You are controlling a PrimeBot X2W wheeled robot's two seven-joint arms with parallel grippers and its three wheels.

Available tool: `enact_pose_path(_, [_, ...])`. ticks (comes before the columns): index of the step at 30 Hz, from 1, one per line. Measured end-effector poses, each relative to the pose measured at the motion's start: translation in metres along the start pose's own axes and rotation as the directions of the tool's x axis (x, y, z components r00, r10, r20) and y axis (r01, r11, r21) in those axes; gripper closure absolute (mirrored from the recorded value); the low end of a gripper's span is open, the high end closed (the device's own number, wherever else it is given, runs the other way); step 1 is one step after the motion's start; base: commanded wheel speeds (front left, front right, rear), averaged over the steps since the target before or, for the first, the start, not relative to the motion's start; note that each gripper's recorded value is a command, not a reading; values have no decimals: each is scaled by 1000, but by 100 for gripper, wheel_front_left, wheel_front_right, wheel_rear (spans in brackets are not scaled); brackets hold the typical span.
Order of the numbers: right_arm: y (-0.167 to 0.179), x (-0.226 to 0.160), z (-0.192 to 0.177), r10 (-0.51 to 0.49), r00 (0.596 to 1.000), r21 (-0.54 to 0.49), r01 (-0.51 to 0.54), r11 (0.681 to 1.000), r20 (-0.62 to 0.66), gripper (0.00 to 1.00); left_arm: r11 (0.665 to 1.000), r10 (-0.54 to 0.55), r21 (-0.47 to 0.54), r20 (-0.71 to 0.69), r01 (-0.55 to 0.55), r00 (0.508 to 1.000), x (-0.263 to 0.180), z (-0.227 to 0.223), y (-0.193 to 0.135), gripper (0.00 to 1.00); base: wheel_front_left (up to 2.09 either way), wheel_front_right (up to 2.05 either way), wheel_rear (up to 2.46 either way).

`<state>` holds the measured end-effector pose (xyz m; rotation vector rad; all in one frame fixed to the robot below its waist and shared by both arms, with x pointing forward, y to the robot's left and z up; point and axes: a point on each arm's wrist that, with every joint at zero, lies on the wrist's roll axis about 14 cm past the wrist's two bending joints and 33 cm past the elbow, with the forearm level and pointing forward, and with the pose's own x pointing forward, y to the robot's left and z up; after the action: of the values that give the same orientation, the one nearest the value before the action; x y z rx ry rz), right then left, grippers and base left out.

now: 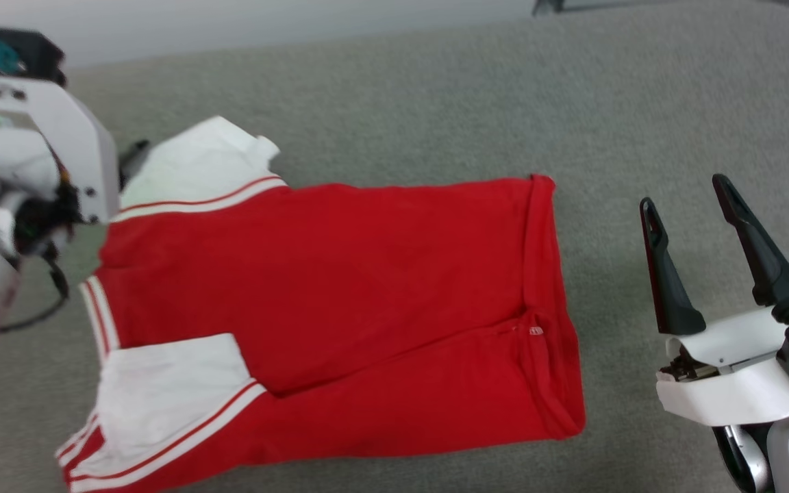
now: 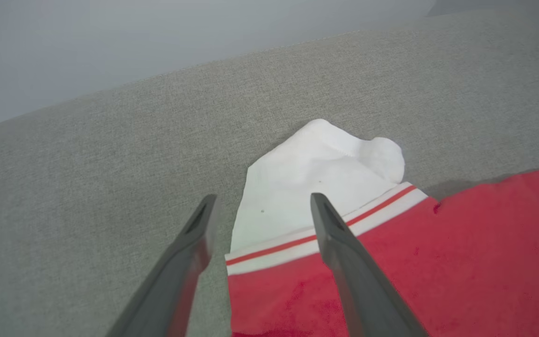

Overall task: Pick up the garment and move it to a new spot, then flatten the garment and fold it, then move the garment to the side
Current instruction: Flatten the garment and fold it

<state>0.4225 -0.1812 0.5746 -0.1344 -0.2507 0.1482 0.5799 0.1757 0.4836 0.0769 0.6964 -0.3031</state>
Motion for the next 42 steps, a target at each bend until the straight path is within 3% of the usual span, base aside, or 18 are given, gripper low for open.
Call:
enact_pose_path(15, [-15, 3, -49, -42, 989, 34, 48, 998, -144, 0, 1000, 10, -23, -311, -18, 950, 68, -41, 15, 0, 0, 0, 0])
enact_pose_path(24, [-15, 7, -62, -42, 983, 46, 51, 998, -182, 0, 996, -11, -82, -409, -24, 912, 84, -51, 12, 0, 0, 0, 0])
enact_pose_path(25, [-15, 7, -63, -41, 982, 51, 51, 997, -186, 0, 995, -19, -99, -418, -25, 908, 84, -52, 11, 4, 0, 0, 0])
enact_pose_path(28, [-15, 9, -64, -40, 981, 60, 52, 997, -191, 0, 991, -33, -129, -438, -26, 899, 84, -53, 8, 73, 0, 0, 0])
enact_pose_path(29, [-15, 10, -64, -38, 981, 61, 51, 997, -193, 0, 989, -43, -144, -443, -24, 896, 84, -55, 6, 100, 0, 0, 0])
enact_pose_path(37, [-8, 22, -73, 14, 962, 140, 26, 990, -274, 0, 991, -52, -134, -402, -3, 914, 86, -46, -2, 100, 0, 0, 0])
enact_pose_path(42, [-3, 32, -87, 73, 908, 199, 12, 980, -414, 0, 992, -52, -123, -373, 6, 927, 81, -41, -4, 100, 0, 0, 0])
